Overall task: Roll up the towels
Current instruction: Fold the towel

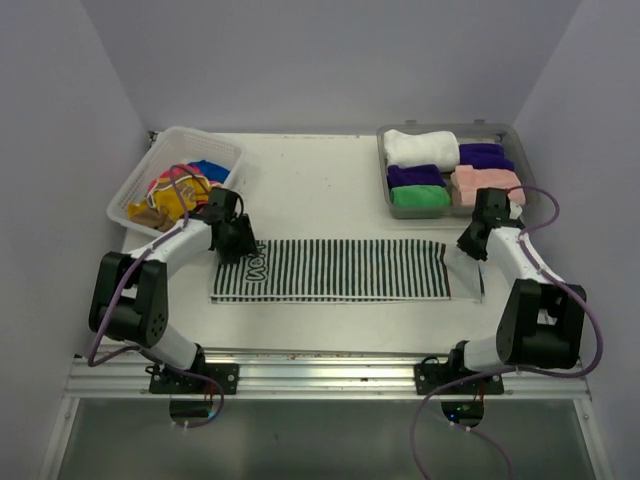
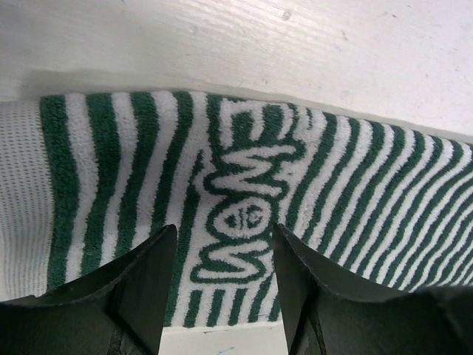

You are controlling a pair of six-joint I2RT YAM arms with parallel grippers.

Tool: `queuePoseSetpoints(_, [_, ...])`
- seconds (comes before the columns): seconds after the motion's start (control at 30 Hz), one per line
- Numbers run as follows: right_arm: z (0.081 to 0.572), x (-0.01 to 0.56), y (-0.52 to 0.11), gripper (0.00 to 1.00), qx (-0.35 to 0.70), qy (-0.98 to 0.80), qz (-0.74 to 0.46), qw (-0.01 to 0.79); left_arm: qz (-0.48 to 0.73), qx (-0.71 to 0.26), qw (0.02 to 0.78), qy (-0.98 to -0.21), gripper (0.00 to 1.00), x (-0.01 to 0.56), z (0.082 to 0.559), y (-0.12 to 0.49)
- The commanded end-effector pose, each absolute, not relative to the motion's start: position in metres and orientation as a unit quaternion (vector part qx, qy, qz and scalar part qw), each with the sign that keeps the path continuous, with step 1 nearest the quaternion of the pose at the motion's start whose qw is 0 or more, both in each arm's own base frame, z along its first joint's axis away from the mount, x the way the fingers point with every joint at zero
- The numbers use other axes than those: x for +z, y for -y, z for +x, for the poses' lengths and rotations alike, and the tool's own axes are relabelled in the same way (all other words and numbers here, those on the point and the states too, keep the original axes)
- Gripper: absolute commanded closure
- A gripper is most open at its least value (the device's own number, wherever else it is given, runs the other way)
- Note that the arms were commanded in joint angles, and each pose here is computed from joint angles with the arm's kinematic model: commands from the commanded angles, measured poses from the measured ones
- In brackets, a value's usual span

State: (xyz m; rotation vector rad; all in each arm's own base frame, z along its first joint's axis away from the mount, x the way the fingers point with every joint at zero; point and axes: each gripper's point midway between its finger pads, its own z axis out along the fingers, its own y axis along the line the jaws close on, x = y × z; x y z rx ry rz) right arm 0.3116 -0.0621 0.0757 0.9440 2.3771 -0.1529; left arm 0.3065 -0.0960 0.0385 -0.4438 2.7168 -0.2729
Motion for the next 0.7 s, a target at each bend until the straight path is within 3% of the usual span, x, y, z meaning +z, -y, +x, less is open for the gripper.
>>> queuePoseSetpoints(0.0, [0.311, 0.059, 0.062, 0.83, -0.060, -0.897, 0.353, 0.257, -0.144, -0.129, 0.189, -0.963, 0.42, 0.050, 0.302, 0.111])
queuePoseSetpoints(0.13, [0.312, 0.069, 0.059, 0.80, -0.047, -0.892, 0.355, 0.276, -0.145, -0.136, 0.167, -0.966, 0.43, 0.038, 0.283, 0.115])
queuePoseSetpoints(0.2, [0.309, 0.072, 0.063, 0.70, -0.058, -0.891, 0.354, 0.279, -0.140, -0.141, 0.167, -0.966, 0.43, 0.038, 0.278, 0.119])
queuePoseSetpoints(0.33, [0.303, 0.071, 0.069, 0.60, -0.078, -0.895, 0.347, 0.271, -0.137, -0.130, 0.152, -0.970, 0.43, 0.028, 0.261, 0.116])
queuePoseSetpoints(0.67, [0.331, 0.056, 0.067, 0.63, -0.018, -0.900, 0.356, 0.250, -0.145, -0.105, 0.103, -0.978, 0.43, -0.001, 0.229, 0.105])
